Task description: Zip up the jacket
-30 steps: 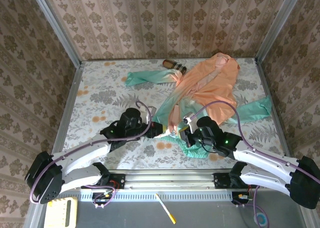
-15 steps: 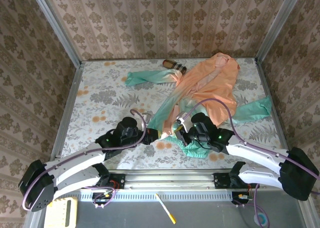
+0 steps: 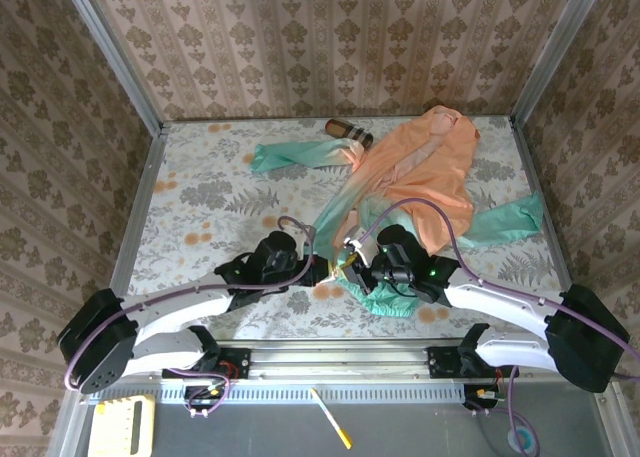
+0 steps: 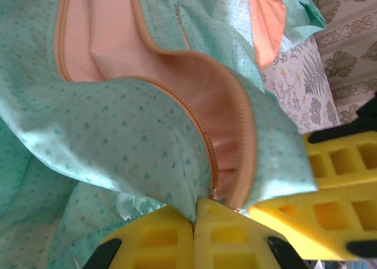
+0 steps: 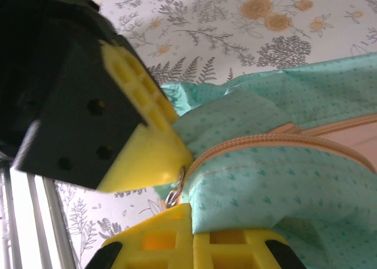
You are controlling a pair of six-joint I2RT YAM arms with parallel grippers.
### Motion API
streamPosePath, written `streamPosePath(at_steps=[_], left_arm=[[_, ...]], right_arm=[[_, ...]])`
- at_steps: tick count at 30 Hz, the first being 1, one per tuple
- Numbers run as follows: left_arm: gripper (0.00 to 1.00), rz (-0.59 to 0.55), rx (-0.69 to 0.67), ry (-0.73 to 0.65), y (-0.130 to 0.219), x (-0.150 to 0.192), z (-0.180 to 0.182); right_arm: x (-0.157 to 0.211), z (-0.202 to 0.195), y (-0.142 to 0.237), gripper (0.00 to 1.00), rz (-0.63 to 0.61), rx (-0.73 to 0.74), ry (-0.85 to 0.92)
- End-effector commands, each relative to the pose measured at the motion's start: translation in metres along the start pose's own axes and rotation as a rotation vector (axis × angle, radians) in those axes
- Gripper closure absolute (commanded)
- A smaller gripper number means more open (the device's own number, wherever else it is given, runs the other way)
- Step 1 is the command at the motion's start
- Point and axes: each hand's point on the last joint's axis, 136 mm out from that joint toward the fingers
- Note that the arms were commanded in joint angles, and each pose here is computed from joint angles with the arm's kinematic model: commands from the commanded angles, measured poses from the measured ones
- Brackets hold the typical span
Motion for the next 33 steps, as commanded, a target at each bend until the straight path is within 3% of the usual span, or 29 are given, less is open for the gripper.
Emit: streamPosePath(at_steps=[1,10,23,33], left_arm=[[1.0,-0.011,0.011,-0.022,0.001,0.001,-0.014],[1.0,0.014,-0.065,-0.03,0.006,0.026,0.004],[1.0,-0.197,0.006,0.044,0.046,-0.039,-0.003],[1.0,-0.148,0.057,0.029,0.028,-0.041,-0.015]], right_arm=[[-0.013,-0.017,-0.002,1.0,-0.022,0.087,-0.007],[-0.014,-0.032,0.003,1.0,-0.01,0.167,-0.017],[-0.019,-0.01,0.009,1.0,-0.069,0.041,0.04],[-0.024,-0.01,0.005,1.0,-0.09,0.034,-0.021]])
Point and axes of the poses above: each hand's point on the last joint's axis, 136 mm out from that joint toward the fingers, its own y axis back along the fingers, its own z axis along the line the jaws close on, x = y × z, and after that the axes turned 7 degrees about y, right-handed
